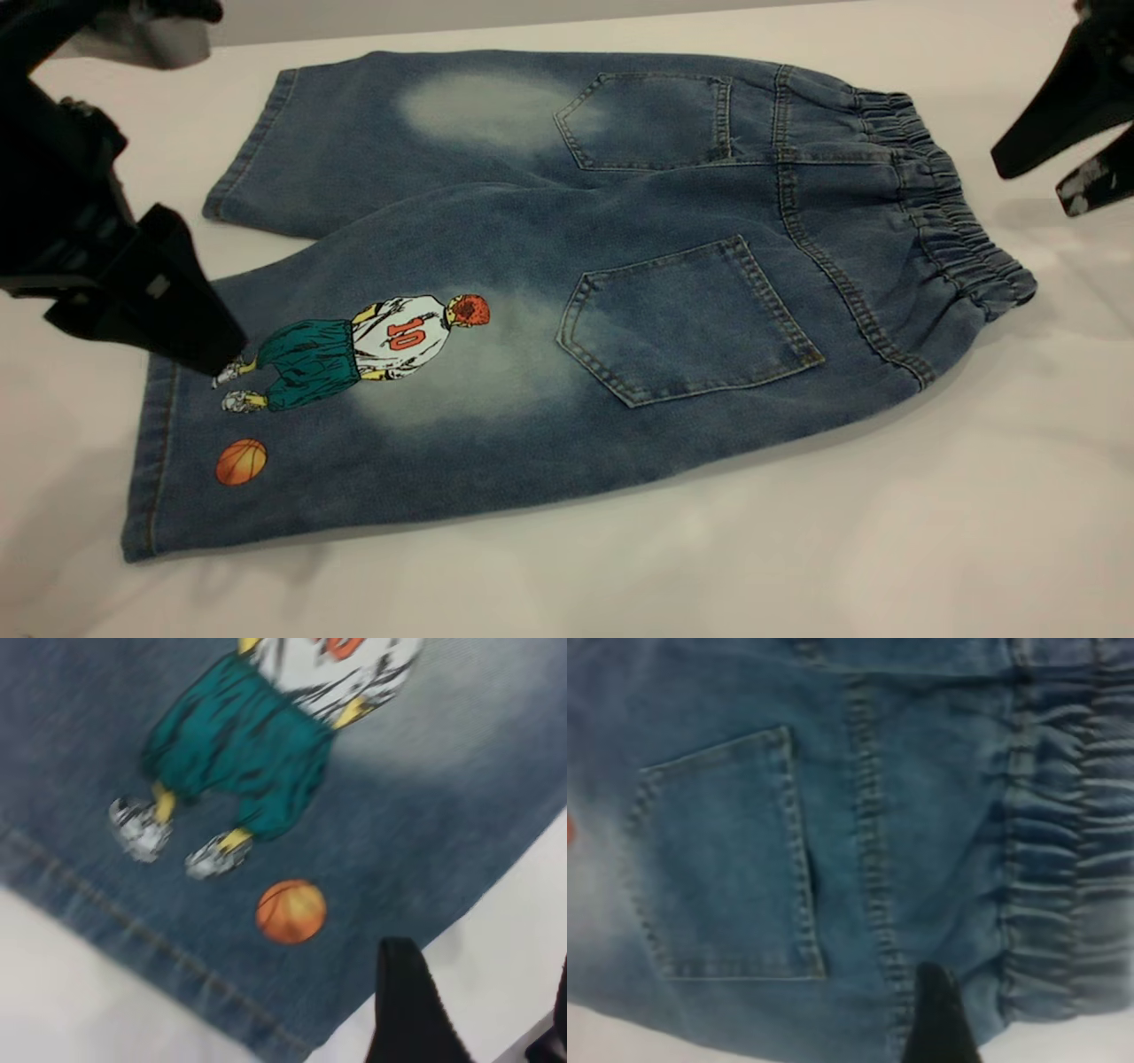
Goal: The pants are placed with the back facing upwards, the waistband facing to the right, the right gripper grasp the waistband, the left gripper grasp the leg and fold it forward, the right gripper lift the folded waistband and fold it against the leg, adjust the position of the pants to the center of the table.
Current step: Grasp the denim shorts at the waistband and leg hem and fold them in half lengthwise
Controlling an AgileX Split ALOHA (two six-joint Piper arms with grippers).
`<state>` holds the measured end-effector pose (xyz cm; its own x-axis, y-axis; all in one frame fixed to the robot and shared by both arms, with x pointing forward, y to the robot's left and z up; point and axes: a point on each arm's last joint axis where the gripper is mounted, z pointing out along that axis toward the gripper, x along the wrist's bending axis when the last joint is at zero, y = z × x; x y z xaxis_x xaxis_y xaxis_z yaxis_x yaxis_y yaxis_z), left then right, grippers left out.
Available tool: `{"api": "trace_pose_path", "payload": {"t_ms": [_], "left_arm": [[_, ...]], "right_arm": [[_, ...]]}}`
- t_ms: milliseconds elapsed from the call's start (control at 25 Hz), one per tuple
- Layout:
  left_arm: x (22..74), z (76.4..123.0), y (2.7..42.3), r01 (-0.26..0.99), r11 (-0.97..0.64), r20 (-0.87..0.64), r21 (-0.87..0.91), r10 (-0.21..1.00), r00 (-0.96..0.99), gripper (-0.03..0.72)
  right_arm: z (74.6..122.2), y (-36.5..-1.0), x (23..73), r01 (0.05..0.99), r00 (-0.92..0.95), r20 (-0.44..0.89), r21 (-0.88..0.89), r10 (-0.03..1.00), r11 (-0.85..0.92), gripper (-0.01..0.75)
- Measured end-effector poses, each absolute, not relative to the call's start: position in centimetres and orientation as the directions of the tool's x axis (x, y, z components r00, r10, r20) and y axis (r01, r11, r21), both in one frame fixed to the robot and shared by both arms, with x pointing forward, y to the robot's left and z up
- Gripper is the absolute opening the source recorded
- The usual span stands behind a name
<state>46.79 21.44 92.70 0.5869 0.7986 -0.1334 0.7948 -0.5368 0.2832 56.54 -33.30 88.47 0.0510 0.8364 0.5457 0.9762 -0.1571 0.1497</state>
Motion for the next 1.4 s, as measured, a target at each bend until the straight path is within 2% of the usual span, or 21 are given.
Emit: {"api": "trace_pose_path", "payload": {"t_ms": [280, 520, 1400], "left_arm": [[46.0, 91.9, 22.3, 0.822, -0.533, -0.103, 0.199, 0.823, 0.559, 0.369], [44.5, 90.4, 22.9, 0.830, -0.525, -0.088, 0.188, 0.833, 0.546, 0.369], [44.7, 90.4, 22.9, 0.828, -0.522, -0.079, 0.202, 0.834, 0.546, 0.369]], "right_arm": [[86.7, -33.8, 56.4, 0.980, 0.095, 0.526, 0.100, 0.845, -0.173, 0.423], [85.2, -33.7, 56.2, 0.983, 0.123, 0.544, 0.050, 0.830, -0.179, 0.423], [81.9, -33.4, 56.6, 0.980, 0.185, 0.595, -0.051, 0.782, -0.193, 0.423]]}}
